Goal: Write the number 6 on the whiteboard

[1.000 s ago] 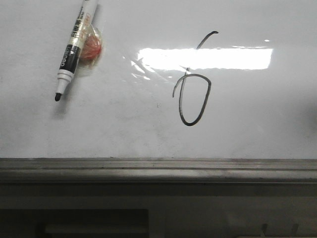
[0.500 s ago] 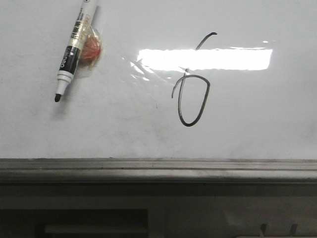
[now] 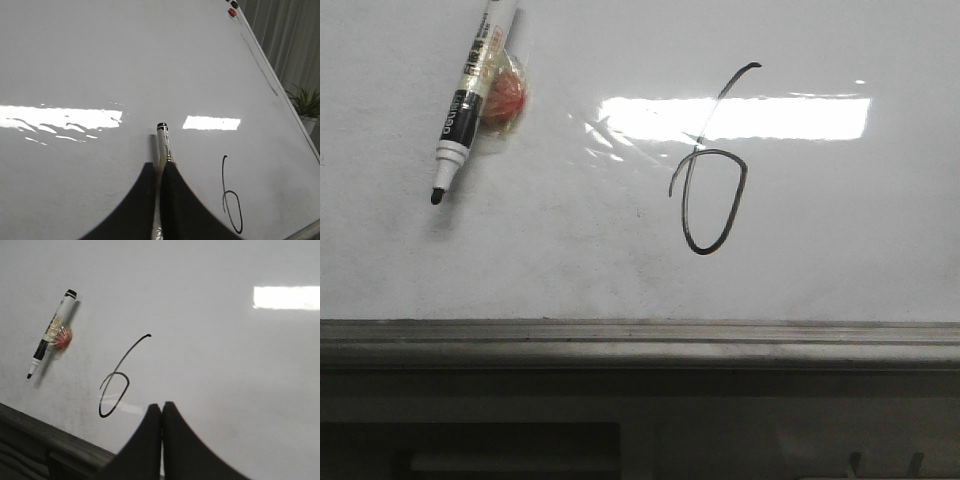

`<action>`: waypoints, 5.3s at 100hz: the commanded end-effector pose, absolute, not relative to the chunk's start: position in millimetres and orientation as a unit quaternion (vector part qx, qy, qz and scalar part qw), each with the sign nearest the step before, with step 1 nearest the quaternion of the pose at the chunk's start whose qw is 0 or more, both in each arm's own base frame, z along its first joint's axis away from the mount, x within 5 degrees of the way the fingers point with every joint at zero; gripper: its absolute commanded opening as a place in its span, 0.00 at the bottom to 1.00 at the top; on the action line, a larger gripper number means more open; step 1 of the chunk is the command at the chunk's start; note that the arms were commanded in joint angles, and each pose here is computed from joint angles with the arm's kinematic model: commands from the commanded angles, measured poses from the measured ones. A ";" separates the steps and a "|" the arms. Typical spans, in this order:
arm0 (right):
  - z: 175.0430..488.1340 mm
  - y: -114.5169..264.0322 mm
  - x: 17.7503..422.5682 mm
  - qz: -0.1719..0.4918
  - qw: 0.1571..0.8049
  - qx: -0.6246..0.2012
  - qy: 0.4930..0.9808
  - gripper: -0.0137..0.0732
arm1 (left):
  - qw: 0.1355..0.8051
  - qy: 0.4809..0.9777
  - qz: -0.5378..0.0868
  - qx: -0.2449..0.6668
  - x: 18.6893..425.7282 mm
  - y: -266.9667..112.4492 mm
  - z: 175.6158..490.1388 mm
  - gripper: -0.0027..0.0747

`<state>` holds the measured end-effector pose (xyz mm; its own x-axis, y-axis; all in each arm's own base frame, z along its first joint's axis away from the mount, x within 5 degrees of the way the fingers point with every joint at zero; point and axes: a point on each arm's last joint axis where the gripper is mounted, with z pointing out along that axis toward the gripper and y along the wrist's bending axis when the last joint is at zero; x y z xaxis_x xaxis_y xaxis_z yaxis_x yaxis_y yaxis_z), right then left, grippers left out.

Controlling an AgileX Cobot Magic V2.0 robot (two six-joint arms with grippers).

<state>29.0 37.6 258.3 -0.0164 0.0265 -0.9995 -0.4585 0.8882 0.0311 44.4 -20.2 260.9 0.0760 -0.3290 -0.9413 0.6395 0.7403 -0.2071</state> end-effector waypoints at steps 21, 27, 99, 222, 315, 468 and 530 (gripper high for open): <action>270.5 34.5 29.7 0.176 0.706 -0.132 0.673 0.11 | 0.729 0.584 -0.334 0.124 44.3 -18.1 269.0 0.01; 270.5 34.5 29.7 0.176 0.706 -0.132 0.673 0.11 | 0.729 0.584 -0.334 0.124 44.3 -18.1 269.0 0.01; 270.5 34.5 29.7 0.176 0.706 -0.132 0.673 0.11 | 0.780 0.574 -0.188 0.165 53.3 -26.1 249.0 0.01; 270.5 34.5 29.7 0.176 0.706 -0.132 0.673 0.11 | 0.740 0.673 0.001 0.023 55.0 -1.8 202.4 0.01; 270.5 34.5 29.7 0.176 0.706 -0.132 0.673 0.11 | 0.739 0.673 -0.003 0.018 55.1 -1.7 202.3 0.01; 207.4 4.2 54.8 -0.079 0.746 -0.118 0.651 0.11 | 0.739 0.673 -0.003 0.018 55.2 -1.7 202.9 0.01; 207.7 4.1 54.7 -0.088 0.746 -0.125 0.648 0.11 | 0.739 0.673 -0.003 0.018 55.2 -1.7 202.9 0.01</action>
